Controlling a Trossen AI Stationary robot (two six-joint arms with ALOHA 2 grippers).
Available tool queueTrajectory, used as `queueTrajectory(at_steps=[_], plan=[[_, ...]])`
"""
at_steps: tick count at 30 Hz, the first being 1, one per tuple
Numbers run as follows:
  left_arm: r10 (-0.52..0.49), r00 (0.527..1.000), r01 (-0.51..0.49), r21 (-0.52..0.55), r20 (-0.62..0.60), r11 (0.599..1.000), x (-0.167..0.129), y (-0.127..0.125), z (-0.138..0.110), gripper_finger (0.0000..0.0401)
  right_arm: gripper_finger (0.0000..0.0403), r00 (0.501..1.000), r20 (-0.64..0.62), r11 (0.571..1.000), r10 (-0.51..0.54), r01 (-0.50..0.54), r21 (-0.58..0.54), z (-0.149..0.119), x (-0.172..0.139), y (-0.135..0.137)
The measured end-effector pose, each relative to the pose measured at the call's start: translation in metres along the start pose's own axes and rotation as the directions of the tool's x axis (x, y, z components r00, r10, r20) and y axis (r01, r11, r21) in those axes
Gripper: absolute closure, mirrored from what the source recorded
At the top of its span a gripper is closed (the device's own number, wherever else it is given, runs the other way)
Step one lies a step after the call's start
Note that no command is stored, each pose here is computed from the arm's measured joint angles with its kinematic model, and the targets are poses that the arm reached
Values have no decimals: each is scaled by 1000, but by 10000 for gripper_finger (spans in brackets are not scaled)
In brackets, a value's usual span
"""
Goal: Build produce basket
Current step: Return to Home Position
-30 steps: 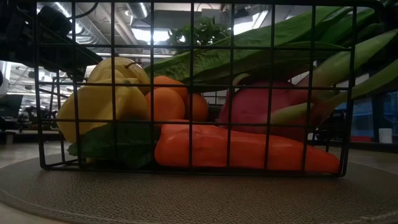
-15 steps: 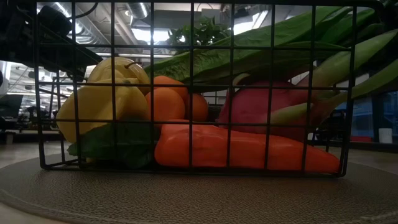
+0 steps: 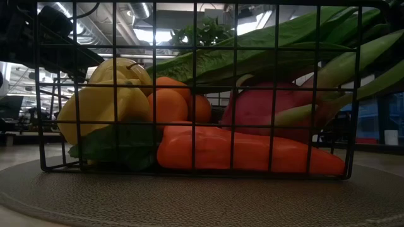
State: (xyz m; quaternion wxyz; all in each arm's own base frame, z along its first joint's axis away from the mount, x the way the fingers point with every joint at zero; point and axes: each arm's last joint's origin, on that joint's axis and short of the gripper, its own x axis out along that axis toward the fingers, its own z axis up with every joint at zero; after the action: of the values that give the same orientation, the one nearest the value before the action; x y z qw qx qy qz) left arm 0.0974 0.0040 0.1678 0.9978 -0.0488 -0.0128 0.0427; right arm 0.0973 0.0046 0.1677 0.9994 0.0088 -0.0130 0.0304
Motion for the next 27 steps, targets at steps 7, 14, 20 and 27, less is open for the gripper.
queueTrajectory(at_steps=[7,14,20,27], plan=[[0,1000,0,0,0,1000,0,0,0,380,215,1000,0,1000,0,0,0,0,0,0],[0,1000,0,0,0,1000,0,0,0,390,215,1000,0,1000,0,0,0,0,0,0],[0,1000,0,0,0,1000,0,0,0,397,215,1000,0,1000,0,0,0,0,0,0],[0,1000,0,0,0,1000,0,0,0,399,215,1000,0,1000,0,0,0,0,0,0]])
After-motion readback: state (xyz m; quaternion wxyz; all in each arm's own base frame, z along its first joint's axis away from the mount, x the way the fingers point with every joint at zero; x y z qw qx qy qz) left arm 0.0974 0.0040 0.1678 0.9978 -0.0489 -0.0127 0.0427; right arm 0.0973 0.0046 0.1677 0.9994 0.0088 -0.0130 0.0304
